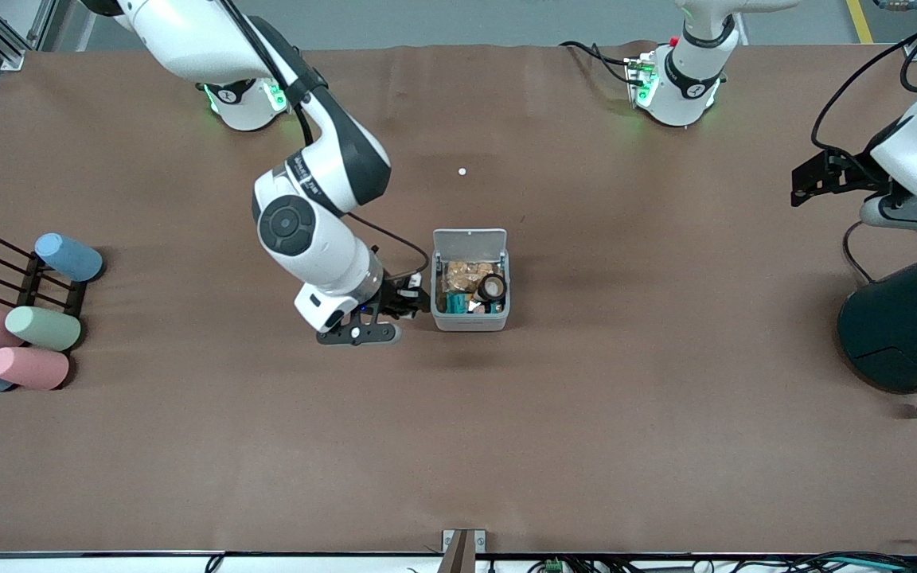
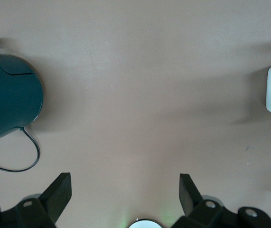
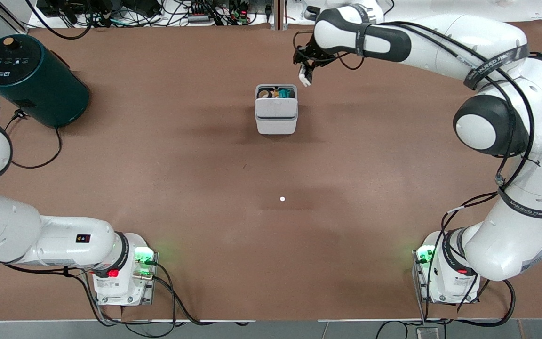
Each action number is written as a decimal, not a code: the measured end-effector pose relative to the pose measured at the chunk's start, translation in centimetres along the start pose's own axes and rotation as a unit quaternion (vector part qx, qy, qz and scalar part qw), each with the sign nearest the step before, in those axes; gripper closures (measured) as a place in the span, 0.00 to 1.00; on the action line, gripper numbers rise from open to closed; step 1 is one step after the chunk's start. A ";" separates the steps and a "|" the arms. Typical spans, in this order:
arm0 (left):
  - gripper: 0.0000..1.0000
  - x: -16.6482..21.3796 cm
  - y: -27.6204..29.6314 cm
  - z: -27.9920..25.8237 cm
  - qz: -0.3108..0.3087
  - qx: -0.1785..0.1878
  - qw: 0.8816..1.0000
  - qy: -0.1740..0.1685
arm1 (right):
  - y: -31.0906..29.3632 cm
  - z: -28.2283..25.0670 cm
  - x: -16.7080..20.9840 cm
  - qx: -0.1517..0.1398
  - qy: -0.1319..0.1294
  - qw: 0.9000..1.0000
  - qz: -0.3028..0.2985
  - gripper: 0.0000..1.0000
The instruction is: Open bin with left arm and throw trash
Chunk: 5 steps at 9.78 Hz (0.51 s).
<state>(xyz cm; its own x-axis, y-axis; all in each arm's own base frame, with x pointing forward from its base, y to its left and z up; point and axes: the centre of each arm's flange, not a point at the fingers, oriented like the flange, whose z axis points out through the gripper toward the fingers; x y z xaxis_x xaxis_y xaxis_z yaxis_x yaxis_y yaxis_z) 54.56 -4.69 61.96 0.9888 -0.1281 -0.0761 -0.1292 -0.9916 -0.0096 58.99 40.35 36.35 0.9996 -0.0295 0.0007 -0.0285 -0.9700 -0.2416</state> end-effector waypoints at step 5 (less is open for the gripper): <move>0.00 -0.1 -0.4 -0.3 -0.004 0.000 1.000 0.000 | -4.5 3.6 -3.0 0.012 0.010 1.000 -0.008 0.86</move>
<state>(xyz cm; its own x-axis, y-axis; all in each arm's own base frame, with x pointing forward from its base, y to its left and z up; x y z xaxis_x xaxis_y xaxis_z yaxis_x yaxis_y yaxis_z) 54.51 -4.29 62.31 0.9898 -0.1206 -0.0753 -0.1217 -0.9925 -0.0100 56.18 45.70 33.93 0.9995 -0.0196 0.0248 -0.0123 -0.9643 -0.2646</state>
